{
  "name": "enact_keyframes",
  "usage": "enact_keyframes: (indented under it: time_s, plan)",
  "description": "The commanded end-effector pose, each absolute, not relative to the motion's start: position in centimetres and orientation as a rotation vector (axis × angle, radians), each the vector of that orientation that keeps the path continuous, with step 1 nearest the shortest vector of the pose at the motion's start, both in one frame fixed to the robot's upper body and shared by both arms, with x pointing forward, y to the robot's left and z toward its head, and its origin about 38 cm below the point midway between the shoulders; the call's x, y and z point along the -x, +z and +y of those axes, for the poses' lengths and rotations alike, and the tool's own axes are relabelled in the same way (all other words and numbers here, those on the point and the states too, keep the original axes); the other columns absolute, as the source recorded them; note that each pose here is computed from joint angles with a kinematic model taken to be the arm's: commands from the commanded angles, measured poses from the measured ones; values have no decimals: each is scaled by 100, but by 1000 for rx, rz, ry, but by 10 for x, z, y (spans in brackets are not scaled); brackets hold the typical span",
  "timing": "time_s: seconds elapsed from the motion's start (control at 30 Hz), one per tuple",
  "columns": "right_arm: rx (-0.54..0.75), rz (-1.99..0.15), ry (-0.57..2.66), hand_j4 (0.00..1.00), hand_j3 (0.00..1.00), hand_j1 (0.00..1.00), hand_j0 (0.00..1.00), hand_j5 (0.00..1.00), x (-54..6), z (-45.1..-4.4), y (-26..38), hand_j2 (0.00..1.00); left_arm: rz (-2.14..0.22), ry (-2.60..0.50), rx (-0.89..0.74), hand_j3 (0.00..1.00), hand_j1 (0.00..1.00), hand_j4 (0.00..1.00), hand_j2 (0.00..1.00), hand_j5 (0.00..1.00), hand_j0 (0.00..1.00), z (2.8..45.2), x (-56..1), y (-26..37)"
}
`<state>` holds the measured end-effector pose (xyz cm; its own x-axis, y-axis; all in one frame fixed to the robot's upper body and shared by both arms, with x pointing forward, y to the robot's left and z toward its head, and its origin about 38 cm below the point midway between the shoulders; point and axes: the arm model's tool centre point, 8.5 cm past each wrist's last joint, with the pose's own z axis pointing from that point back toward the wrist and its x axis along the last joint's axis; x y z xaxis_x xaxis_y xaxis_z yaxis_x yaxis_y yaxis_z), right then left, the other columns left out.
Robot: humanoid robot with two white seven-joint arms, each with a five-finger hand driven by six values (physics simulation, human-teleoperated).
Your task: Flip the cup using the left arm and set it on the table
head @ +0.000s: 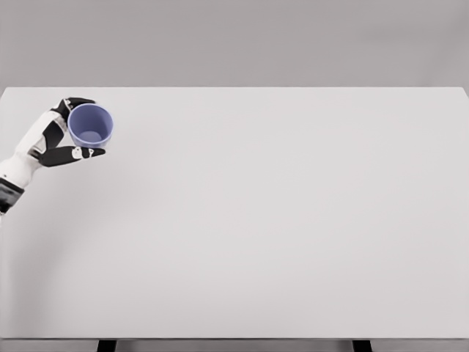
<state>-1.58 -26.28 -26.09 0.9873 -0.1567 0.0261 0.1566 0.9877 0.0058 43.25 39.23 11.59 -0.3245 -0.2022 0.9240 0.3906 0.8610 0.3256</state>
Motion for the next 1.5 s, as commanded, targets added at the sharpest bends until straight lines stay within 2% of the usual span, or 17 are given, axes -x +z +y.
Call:
enact_keyframes:
  time_s: [0.0, 0.33, 0.6, 0.73, 1.03, 1.1, 1.13, 1.17, 1.27, 1.47]
  plan:
    - [-4, -27, -158, 100, 100, 100, 100, 100, 16, -263, -261, 100, -1806, -498, 171, 51, 51, 51, 51, 51, 51, 396, -431, 101]
    - [-4, -27, -158, 100, 100, 100, 100, 100, 16, -263, -261, 100, -1818, -269, 299, 51, 51, 51, 51, 51, 51, 370, -430, 68]
    - [-4, -27, -158, 100, 100, 100, 100, 100, 16, -263, -261, 100, -1793, -200, 337, 52, 52, 52, 52, 52, 52, 372, -431, 66]
    - [-4, -27, -156, 100, 100, 100, 100, 100, 16, -263, -261, 100, -1663, -148, 381, 52, 52, 52, 52, 52, 52, 375, -434, 55]
    - [-4, -27, -158, 100, 100, 100, 100, 100, 16, -263, -261, 100, -1641, -153, 387, 52, 52, 52, 52, 52, 52, 374, -434, 55]
    - [-4, -27, -158, 100, 100, 100, 100, 100, 16, -263, -261, 100, -1640, -156, 386, 58, 58, 58, 58, 58, 58, 374, -434, 55]
    - [-4, -27, -158, 100, 100, 100, 100, 100, 16, -263, -261, 100, -1640, -159, 383, 70, 70, 70, 70, 70, 70, 375, -434, 55]
    - [-4, -27, -158, 100, 100, 100, 100, 100, 16, -263, -261, 100, -1644, -162, 383, 78, 78, 78, 78, 78, 78, 374, -434, 56]
    - [-4, -27, -158, 100, 100, 100, 100, 100, 16, -263, -261, 100, -1647, -169, 380, 87, 87, 87, 87, 87, 87, 375, -434, 57]
    - [-4, -27, -156, 100, 100, 100, 100, 100, 16, -263, -261, 100, -1656, -169, 378, 95, 95, 95, 95, 95, 95, 375, -434, 58]
